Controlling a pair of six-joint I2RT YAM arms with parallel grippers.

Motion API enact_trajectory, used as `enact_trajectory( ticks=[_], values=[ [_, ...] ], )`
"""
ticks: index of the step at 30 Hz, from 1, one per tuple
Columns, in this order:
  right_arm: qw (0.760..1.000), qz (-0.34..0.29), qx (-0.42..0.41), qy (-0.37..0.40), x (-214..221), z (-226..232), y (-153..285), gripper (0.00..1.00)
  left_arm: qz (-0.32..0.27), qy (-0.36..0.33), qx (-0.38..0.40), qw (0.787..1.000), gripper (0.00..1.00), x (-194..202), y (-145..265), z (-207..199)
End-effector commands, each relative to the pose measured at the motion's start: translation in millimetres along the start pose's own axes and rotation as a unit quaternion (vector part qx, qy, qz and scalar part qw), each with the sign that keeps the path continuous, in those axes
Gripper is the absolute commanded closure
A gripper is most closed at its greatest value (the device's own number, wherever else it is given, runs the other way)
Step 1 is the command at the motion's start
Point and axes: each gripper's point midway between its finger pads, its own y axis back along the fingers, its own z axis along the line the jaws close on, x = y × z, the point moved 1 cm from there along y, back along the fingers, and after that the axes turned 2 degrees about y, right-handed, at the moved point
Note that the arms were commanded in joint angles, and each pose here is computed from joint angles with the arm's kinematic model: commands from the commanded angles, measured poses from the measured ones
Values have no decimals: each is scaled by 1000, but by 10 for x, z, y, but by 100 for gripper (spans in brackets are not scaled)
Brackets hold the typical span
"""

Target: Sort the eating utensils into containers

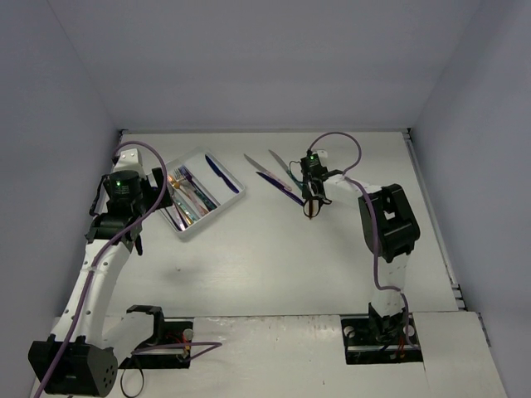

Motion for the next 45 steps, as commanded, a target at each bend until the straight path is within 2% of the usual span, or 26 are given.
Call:
enact_trajectory(
  ticks=[1, 6, 8, 13, 15, 24, 30, 40, 43, 45],
  values=[
    [999, -4, 10, 37, -109, -161, 288, 100, -31, 8, 12, 999, 14, -164, 21, -65],
    [994, -73, -31, 77, -542, 10, 693, 100, -29, 10, 14, 999, 14, -160, 9, -73],
    [987, -102, -46, 114, -658, 150, 845, 100, -28, 10, 15, 999, 14, -157, 2, -78],
    [960, -155, -114, 202, -857, 797, 1123, 100, -25, 11, 17, 999, 14, -138, -11, -84],
    [943, -177, -153, 238, -969, 1205, 1224, 100, -23, 10, 19, 1000, 14, -129, -20, -94],
    [885, -258, -285, 264, -1391, 2562, 1267, 100, -24, 4, 14, 1000, 14, -106, -43, -74],
    [860, -289, -319, 274, -1450, 3129, 1178, 100, -22, 2, 11, 1000, 14, -101, -52, -63],
    [863, -276, -323, 271, -1237, 3434, 700, 100, -23, 1, 15, 1000, 14, -103, -45, -74],
    [869, -270, -321, 263, -1197, 3433, 643, 83, -21, 1, 16, 1000, 14, -90, -49, -76],
    [871, -269, -323, 253, -1218, 3422, 698, 77, -21, 1, 17, 1000, 14, -92, -50, -79]
  ],
)
